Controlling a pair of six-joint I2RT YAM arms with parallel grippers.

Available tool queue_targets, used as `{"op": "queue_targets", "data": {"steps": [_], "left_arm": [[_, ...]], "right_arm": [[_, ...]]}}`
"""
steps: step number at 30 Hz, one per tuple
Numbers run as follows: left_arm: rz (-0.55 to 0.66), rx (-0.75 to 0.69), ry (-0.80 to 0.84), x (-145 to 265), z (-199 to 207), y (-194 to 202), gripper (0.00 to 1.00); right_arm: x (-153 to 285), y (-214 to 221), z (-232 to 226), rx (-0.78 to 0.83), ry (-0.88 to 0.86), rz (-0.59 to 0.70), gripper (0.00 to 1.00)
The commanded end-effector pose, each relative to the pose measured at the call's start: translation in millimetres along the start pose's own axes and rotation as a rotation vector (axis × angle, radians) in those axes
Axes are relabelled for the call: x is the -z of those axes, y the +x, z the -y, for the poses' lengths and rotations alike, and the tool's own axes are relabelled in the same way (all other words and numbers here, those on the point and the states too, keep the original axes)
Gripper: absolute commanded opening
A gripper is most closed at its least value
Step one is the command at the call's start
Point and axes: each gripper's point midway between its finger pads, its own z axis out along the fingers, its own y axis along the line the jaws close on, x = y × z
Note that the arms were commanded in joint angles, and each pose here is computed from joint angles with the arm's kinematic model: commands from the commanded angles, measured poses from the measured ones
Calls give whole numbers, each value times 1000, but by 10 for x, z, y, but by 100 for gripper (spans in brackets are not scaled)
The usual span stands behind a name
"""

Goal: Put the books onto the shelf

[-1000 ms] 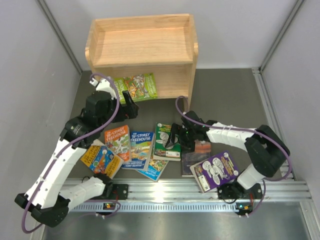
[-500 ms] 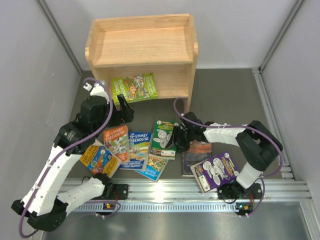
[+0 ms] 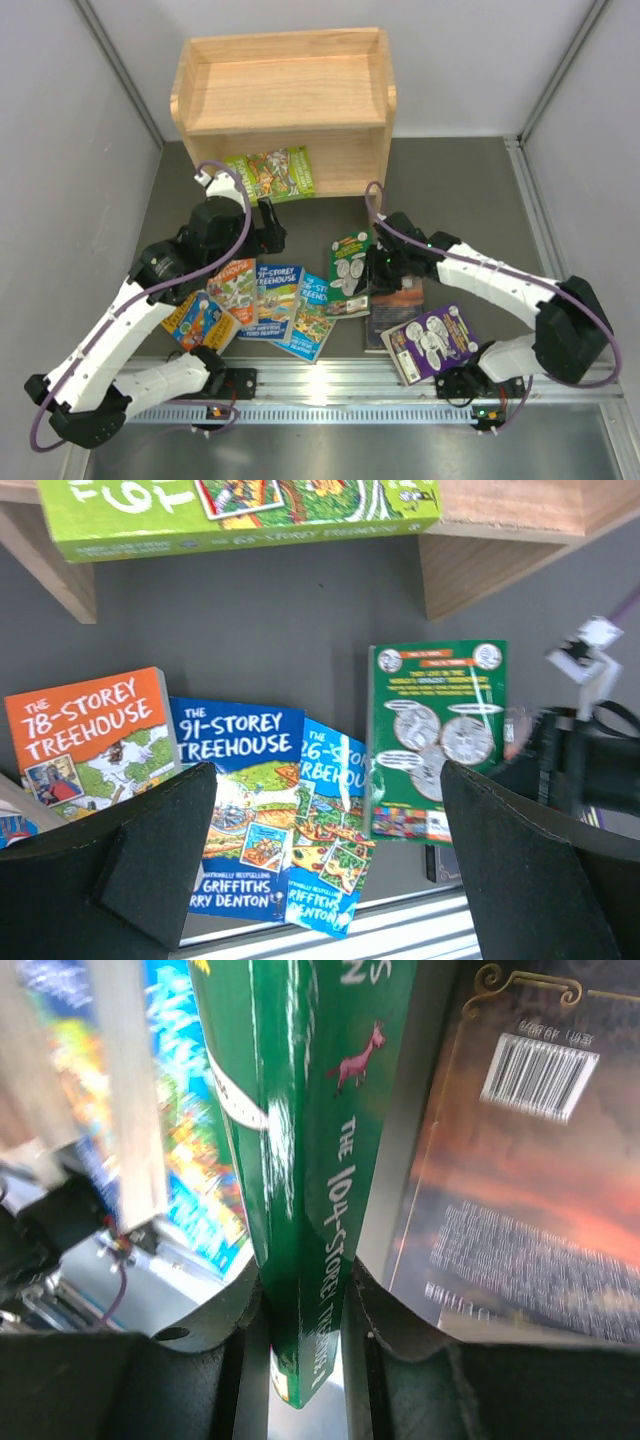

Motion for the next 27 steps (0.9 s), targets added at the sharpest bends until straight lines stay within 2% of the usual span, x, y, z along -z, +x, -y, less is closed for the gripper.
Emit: {"op": "queue_targets", "data": {"steps": [1,6,11,17,19,22,27], "left_arm": [[118,32,-2,148,-11,-281,99],[161,15,-30,344,-52,-488,99],[242,52,-28,600,-61,-753,99],[259,95,-1,843,-50,-863,99],[252,101,0,913,-66,-861,99],[244,103,-2,989,-91,-857,99],[241,118,13,1109,-80,-894,99]], "right_arm": [[529,-133,-371,110,-103,86,0],[1230,-259,-1274,201,-415,162,0],[1757,-532,-1908,154,-604,244,0],[1899,-969,-2355,53,-659,311,0],[1775,-1099,-2392,-20,-644,309,0],[1762,-1302,-2576,-104,-712,343,0],[1967,-1705,-2776,-249,-814,500,0]]}}
